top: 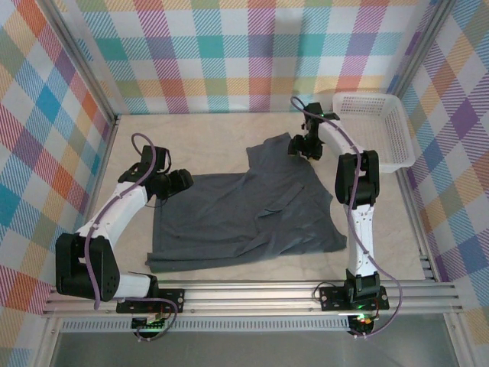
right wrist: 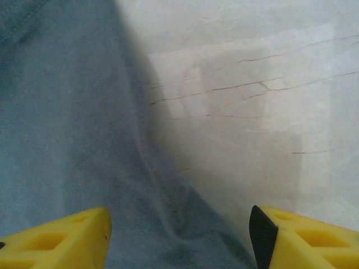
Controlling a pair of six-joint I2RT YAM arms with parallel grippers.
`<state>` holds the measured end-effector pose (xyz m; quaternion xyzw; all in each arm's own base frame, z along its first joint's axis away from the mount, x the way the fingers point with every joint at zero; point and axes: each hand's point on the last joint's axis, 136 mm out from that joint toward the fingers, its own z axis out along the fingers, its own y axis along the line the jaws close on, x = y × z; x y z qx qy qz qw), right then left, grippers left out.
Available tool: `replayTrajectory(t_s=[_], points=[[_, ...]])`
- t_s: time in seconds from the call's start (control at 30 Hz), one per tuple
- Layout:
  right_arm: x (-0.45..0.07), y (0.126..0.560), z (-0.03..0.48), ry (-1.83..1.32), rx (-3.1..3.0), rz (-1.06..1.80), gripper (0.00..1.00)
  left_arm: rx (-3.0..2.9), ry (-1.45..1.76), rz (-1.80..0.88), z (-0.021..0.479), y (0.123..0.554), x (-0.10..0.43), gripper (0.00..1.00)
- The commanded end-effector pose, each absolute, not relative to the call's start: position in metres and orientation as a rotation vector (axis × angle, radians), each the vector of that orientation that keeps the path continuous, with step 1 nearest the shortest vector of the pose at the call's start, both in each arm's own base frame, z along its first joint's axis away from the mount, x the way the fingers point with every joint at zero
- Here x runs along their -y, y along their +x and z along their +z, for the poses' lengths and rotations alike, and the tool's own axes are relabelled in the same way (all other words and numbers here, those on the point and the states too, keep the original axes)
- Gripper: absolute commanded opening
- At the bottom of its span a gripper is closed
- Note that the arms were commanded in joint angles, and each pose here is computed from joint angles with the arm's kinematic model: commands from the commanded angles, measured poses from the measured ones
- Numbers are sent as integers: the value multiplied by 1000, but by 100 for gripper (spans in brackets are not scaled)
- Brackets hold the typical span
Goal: Fold the inside-out t-shirt
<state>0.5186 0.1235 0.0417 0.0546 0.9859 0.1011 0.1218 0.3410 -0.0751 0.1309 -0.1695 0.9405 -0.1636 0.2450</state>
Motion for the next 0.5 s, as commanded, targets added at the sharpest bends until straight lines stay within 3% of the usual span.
replayTrajectory(t_s=[0.0,0.07,0.13,0.23,0.3,0.47], points=[[-130,515,34,129,-2898,329,62,-2556,-425,-452,137,346,79,62],[-126,516,27,147,-2915,287,57,-2563,-444,-435,136,346,76,62],[-123,517,24,157,-2929,255,45,-2563,-488,-456,134,351,74,60],[-119,519,29,165,-2932,221,14,-2580,-684,-440,127,366,51,57],[-119,521,40,167,-2911,219,2,-2590,-814,-435,119,379,31,57],[-123,520,79,173,-2834,283,0,-2582,-1077,-340,89,406,-19,57]])
